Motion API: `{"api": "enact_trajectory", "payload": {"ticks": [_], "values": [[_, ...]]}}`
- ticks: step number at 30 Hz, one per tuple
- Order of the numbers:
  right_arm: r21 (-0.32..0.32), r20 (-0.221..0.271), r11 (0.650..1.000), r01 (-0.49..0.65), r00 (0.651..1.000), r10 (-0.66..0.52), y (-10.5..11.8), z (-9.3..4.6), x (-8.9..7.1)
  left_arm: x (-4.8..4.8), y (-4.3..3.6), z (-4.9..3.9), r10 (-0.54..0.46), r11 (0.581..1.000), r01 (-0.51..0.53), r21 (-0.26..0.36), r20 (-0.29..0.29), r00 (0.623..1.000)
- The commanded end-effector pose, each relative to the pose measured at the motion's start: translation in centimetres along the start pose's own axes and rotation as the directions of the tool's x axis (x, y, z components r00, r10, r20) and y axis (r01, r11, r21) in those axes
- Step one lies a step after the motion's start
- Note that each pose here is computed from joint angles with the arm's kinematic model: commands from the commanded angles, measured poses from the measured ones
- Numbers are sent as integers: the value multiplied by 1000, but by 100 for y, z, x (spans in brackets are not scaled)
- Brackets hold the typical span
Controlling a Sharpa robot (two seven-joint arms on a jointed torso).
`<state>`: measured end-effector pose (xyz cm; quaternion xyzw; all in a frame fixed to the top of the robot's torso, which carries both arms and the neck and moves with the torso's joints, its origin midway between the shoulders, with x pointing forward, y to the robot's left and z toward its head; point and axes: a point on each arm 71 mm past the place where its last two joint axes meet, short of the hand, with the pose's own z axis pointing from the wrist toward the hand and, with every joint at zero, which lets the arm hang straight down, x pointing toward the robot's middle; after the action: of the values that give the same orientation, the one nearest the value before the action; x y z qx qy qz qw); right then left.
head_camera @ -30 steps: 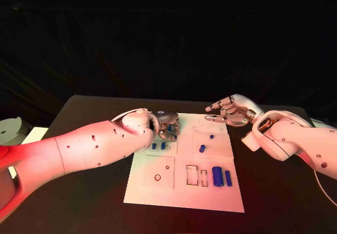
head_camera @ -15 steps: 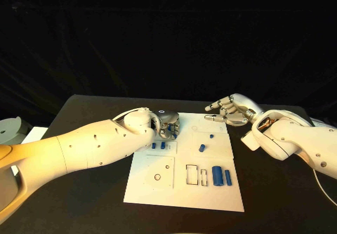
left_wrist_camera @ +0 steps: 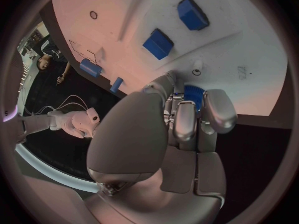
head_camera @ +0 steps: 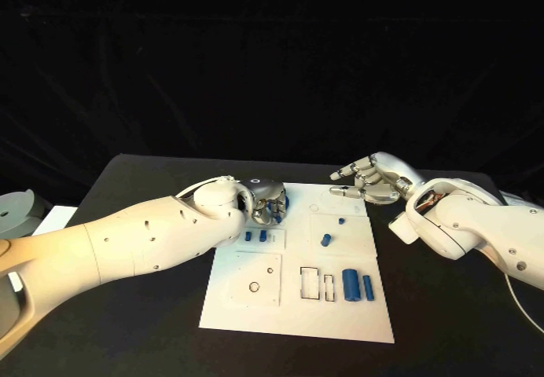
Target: Assemble the parts on the task board
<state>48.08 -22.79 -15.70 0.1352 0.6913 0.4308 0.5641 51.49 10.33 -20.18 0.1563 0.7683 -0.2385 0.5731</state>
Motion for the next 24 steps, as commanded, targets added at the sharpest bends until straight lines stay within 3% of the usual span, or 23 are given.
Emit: {"api": "enact_trajectory", "payload": {"ticks": [1, 6, 12, 24], "values": [[-10, -10, 1000, 2, 1000, -2, 5, 2, 10, -78, -25, -43, -59, 998, 58, 15, 61, 996], [-8, -9, 1000, 3, 1000, -3, 0, -3, 4, -151, 31, -157, -115, 993, 115, 9, 80, 990], [-6, -9, 1000, 3, 1000, -4, -4, -8, -1, -167, 185, -279, -142, 989, 143, -32, 53, 989], [-6, -9, 1000, 4, 1000, -4, -5, -9, -2, -107, 388, -341, -141, 985, 140, -99, -9, 990]]}}
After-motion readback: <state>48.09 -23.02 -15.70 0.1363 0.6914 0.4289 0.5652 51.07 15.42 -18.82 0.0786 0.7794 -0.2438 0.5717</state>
